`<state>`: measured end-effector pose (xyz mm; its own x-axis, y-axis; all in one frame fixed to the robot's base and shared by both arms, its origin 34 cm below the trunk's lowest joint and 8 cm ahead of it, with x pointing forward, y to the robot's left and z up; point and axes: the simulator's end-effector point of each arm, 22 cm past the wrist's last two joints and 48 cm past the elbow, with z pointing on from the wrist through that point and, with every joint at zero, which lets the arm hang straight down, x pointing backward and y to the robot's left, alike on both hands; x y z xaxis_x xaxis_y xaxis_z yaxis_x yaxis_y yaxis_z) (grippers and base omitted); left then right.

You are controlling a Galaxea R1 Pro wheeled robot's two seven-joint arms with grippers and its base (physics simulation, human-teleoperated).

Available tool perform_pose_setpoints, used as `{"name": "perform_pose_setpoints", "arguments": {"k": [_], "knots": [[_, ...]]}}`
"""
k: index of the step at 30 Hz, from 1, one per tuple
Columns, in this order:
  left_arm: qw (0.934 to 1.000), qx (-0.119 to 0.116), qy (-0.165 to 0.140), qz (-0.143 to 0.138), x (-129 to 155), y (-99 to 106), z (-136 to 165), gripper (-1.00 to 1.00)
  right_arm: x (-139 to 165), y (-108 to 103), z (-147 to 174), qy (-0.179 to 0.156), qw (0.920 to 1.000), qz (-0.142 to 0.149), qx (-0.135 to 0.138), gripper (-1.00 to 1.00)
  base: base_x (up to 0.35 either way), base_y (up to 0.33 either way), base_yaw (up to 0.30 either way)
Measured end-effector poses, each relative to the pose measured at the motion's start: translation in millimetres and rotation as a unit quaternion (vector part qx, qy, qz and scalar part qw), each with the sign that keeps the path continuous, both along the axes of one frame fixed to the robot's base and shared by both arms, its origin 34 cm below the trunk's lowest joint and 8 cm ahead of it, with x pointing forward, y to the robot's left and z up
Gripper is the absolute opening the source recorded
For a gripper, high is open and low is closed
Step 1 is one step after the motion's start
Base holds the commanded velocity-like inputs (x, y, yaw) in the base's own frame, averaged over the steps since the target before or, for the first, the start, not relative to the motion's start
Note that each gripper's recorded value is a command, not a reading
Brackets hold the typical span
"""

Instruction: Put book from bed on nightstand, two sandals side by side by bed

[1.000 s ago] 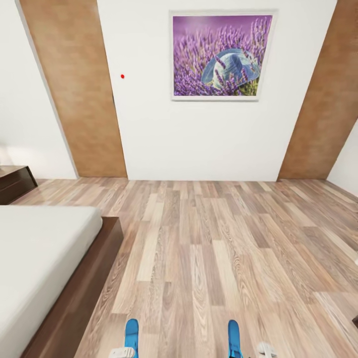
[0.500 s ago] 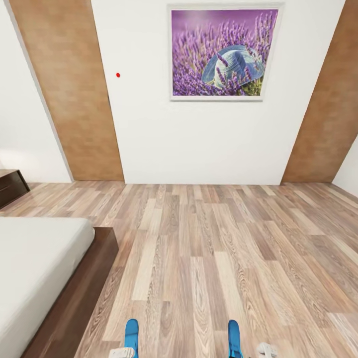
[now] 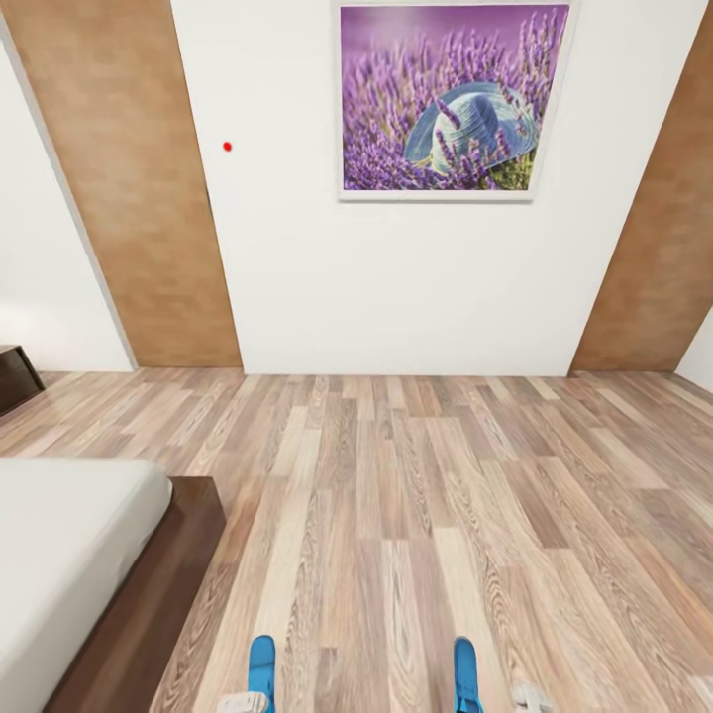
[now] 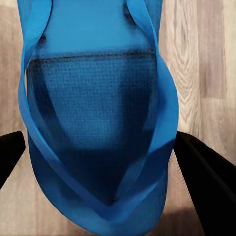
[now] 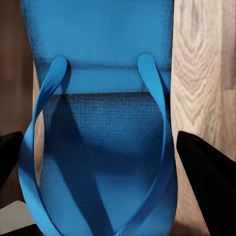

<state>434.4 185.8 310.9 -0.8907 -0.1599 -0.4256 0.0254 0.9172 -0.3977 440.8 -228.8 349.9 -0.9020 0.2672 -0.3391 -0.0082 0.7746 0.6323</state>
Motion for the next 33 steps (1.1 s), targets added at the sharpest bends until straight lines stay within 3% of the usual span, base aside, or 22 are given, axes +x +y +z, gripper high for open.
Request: {"name": "perform_pose_setpoints", "arguments": {"k": [4,6,8,10,12,20,25,33], "knots": [[1.0000,0.000,0.000,0.000,0.4,0.0,0.2,-1.00,-0.3,-2.7,-2.5,0.003,1.0000,-0.002,-0.008,-1.00,0.333,0.000,0.000],[1.0000,0.000,-0.001,-0.001,0.5,-0.1,0.2,-1.00,-0.8,-16.5,-12.7,0.013,0.9989,-0.015,-0.043,-1.00,0.333,0.000,0.000],[1.0000,0.000,-0.001,-0.001,0.5,0.1,0.2,-1.00,-2.6,-41.8,-27.9,0.031,0.9935,-0.038,-0.103,-1.00,0.333,0.000,0.000],[1.0000,0.000,-0.001,-0.001,0.9,0.2,0.4,-1.00,-4.1,-54.2,-33.9,0.040,0.9894,-0.048,-0.131,-1.00,0.333,0.000,0.000],[1.0000,0.000,-0.001,-0.001,1.1,0.2,0.5,-1.00,-4.5,-58.2,-35.5,0.042,0.9879,-0.052,-0.140,-1.00,0.333,0.000,0.000],[1.0000,0.000,-0.002,-0.001,1.2,0.0,0.6,-1.00,-4.4,-59.3,-35.3,0.042,0.9879,-0.051,-0.140,-1.00,0.333,0.000,0.000],[1.0000,0.000,-0.002,-0.001,1.2,0.0,0.6,-1.00,-1.0,-35.0,-20.1,0.021,0.9965,-0.027,-0.076,-1.00,0.333,0.000,0.000],[1.0000,0.000,-0.002,-0.001,1.2,0.0,0.7,-1.00,0.2,-26.6,-15.9,0.016,0.9979,-0.023,-0.059,-1.00,0.333,0.000,0.000]]}}
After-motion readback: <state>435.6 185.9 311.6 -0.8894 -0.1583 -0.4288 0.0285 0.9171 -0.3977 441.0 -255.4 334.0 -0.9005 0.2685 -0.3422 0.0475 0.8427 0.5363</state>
